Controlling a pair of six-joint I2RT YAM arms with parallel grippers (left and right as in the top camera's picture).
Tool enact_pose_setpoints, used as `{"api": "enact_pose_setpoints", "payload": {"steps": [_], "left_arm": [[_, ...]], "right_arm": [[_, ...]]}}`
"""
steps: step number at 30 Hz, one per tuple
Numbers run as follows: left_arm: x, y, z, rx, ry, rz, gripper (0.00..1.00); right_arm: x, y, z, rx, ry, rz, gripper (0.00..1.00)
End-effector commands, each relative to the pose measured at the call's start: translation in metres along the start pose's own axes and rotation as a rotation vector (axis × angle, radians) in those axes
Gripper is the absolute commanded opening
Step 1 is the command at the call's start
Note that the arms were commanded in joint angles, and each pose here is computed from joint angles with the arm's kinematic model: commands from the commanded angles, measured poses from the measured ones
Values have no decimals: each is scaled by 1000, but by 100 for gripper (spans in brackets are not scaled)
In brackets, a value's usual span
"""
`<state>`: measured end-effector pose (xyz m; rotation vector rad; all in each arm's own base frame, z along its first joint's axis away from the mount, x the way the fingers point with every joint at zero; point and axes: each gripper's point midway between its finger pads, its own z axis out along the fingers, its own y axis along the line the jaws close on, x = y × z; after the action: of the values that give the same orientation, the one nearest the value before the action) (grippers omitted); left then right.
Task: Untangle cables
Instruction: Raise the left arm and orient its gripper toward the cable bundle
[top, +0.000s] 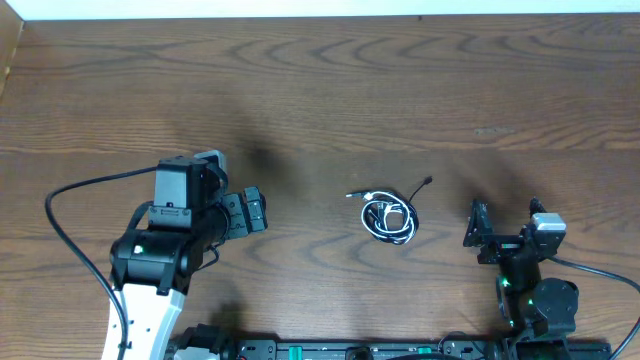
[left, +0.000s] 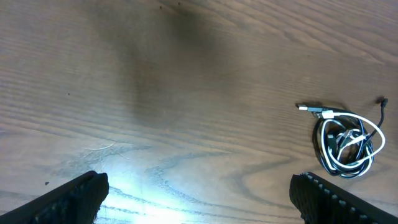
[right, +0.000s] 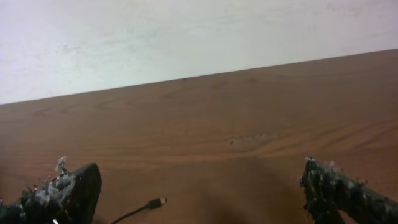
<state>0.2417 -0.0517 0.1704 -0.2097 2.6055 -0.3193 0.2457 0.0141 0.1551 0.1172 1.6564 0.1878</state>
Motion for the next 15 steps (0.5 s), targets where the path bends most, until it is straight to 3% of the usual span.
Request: {"api": "enact_pose_setpoints", "payload": {"steps": [1,15], "left_arm": [[-9,-2,-4,-5,-26,22,98],[-11,-2,-4,-3,-33,23,98]], "right_arm": [[-11,3,-4,-5,-5,18,99],[-20,6,2,22,176,17,99]]}}
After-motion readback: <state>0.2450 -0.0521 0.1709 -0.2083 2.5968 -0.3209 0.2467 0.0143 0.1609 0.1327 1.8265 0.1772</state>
